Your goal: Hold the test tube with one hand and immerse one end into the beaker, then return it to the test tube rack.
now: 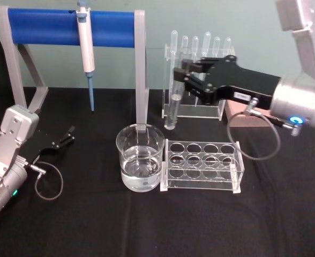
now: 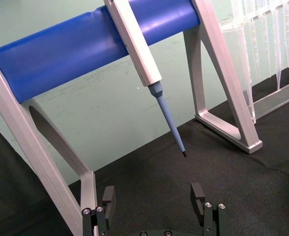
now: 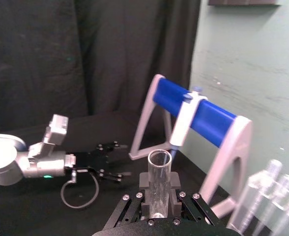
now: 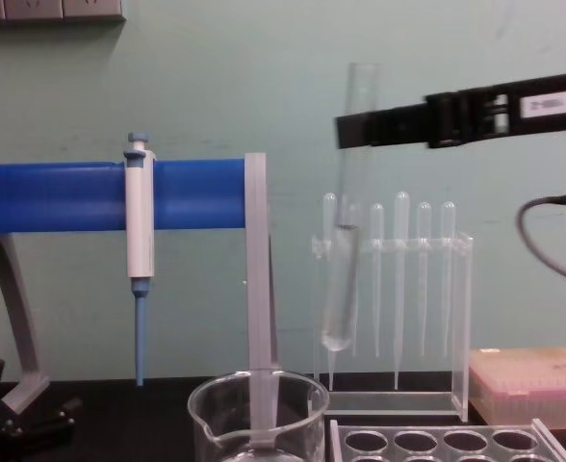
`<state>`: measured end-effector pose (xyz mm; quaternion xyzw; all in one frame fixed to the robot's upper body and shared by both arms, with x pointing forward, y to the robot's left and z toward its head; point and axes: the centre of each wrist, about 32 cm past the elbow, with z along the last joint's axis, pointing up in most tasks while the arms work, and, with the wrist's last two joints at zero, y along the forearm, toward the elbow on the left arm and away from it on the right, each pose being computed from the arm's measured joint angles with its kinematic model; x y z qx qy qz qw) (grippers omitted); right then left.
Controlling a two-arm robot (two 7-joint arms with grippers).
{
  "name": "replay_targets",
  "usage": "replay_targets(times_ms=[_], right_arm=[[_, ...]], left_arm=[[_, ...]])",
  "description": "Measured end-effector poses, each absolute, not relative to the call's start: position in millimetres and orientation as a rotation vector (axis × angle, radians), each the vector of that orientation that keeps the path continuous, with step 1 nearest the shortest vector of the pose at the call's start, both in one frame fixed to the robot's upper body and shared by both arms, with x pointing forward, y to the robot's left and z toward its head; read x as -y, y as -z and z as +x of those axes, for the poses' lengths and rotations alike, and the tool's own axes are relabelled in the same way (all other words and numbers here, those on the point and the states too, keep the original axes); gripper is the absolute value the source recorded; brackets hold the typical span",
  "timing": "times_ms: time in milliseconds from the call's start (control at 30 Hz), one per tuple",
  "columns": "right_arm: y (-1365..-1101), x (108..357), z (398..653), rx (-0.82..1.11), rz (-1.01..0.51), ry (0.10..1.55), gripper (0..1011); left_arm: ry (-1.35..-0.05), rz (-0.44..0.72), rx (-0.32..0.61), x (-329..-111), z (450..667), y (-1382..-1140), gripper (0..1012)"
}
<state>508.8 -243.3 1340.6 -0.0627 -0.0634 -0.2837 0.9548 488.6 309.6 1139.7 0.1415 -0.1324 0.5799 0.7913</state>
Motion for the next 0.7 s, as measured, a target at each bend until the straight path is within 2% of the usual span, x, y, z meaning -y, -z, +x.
replay_targets(times_ms=[300,700], right_arm=[[-1334,211,522,0.108,-0.130,0.501,234],[-1310,196,531,0.100,-0.151,0.490,234]], left_arm=[[-1.248,0.304,0.285,-310,489,-1140,1000],[-1.248,0.304,0.285,-310,489,-1140,1000]])
